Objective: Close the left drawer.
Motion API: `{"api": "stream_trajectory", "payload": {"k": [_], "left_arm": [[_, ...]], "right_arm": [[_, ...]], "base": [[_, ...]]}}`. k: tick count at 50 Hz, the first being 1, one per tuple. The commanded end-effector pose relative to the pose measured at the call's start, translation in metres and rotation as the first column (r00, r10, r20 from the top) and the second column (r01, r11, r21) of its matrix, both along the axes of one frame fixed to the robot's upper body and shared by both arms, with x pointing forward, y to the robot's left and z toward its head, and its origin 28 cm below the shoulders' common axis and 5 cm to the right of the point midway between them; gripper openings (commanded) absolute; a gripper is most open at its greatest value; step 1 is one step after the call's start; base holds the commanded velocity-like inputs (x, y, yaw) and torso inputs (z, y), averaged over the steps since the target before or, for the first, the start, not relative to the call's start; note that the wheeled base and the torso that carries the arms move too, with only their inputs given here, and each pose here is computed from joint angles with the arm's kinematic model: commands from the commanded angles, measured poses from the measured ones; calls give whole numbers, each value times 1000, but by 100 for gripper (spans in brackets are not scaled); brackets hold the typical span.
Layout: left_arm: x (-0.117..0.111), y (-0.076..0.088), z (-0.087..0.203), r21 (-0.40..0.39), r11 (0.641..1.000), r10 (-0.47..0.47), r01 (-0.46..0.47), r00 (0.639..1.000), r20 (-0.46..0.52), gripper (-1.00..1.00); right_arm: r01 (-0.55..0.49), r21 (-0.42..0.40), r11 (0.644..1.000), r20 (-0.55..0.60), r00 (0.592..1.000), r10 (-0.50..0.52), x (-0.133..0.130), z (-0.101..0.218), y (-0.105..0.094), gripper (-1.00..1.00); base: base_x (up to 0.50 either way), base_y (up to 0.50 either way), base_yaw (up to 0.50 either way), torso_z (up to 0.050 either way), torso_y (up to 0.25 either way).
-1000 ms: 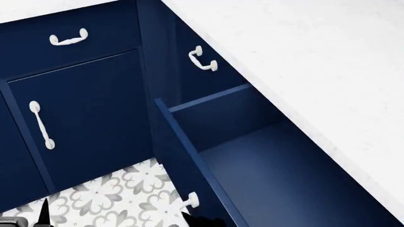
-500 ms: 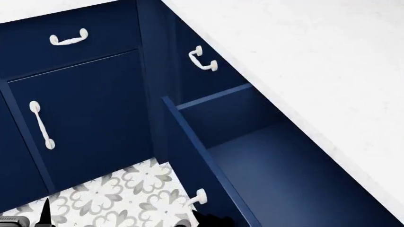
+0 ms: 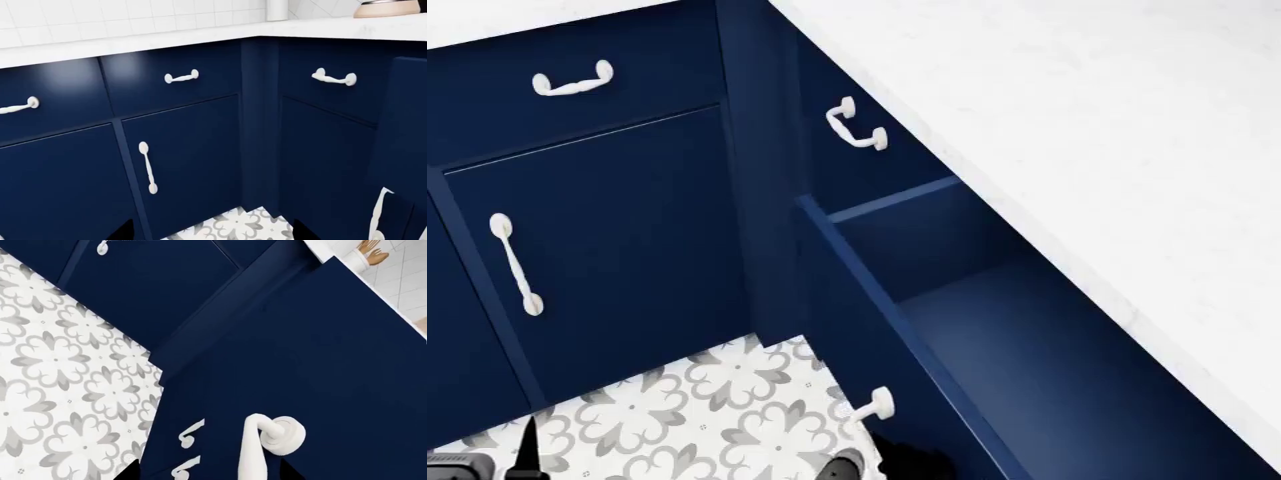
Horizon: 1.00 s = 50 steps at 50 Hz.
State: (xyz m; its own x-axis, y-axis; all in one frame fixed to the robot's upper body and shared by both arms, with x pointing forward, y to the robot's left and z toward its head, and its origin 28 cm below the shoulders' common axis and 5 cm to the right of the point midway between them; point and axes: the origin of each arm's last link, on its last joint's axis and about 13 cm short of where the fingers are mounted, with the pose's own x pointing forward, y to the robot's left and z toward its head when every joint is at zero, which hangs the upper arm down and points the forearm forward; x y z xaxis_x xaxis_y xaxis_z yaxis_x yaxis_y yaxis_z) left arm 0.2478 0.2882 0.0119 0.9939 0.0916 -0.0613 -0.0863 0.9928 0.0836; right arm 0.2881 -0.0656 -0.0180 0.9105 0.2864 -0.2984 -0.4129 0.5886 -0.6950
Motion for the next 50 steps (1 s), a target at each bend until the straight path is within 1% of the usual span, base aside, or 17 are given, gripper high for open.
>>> {"api": "stream_trajectory", "payload": {"k": [1, 29, 33, 42, 50], "left_arm": [[1, -2, 0, 2, 1000, -6, 6, 1000, -3, 100], [0, -2, 1, 7, 1000, -3, 3, 1000, -4, 100], [3, -2, 3, 10, 1000, -7, 7, 1000, -2, 100], [5, -4, 3, 17, 1000, -12, 12, 1000, -5, 100], [5, -4, 3, 19, 1000, -13, 14, 1000, -6, 100]], "right_arm": [[115, -22, 993, -23, 993, -116, 5, -10, -21, 100], [239, -31, 971, 5, 971, -239, 19, -10, -40, 100], [254, -29, 967, 6, 967, -254, 19, -10, -43, 100], [304, -33, 952, -6, 952, -304, 21, -17, -53, 100], [329, -43, 943, -10, 944, -330, 20, -20, -58, 100]], "base": [[0, 0, 0, 0, 0], [0, 0, 0, 0, 0], [0, 0, 0, -2, 0], [0, 0, 0, 0, 0], [0, 0, 0, 0, 0]]}}
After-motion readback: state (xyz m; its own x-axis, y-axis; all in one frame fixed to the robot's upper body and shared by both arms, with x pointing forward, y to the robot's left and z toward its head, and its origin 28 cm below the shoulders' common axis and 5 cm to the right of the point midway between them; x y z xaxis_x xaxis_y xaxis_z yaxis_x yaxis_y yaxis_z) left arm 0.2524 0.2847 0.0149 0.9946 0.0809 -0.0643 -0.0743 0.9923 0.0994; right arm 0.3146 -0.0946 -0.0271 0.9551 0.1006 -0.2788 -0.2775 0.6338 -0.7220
